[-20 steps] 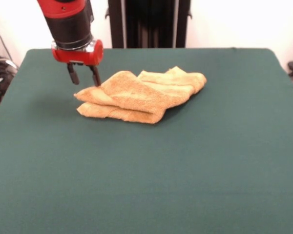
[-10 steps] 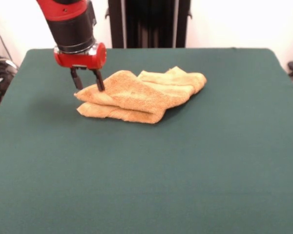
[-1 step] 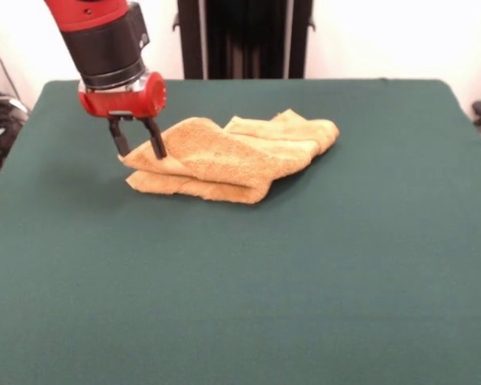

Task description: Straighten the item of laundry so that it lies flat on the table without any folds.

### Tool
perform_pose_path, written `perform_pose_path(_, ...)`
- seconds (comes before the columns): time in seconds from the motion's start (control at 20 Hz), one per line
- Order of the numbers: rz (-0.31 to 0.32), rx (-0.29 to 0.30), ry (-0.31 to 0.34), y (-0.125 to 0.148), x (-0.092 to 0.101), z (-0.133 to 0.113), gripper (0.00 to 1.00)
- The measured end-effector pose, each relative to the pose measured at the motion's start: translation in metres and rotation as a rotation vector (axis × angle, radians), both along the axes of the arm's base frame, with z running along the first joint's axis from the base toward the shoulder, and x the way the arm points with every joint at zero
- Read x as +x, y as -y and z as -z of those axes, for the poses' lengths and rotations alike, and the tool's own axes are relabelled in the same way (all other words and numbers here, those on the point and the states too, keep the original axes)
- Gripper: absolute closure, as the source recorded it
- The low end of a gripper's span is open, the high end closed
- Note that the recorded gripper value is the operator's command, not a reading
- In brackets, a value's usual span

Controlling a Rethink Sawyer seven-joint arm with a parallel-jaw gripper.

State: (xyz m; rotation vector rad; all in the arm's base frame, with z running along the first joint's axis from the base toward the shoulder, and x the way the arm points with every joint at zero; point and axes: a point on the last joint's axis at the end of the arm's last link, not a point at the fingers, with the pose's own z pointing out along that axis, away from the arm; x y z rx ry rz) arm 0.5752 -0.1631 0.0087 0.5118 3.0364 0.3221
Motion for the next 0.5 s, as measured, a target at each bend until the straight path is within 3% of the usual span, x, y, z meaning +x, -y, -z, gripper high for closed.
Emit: perform_pose_path(0.5, 0.009, 0.075, 0.019, -0.015, 0.004, 0.016, 0.00)
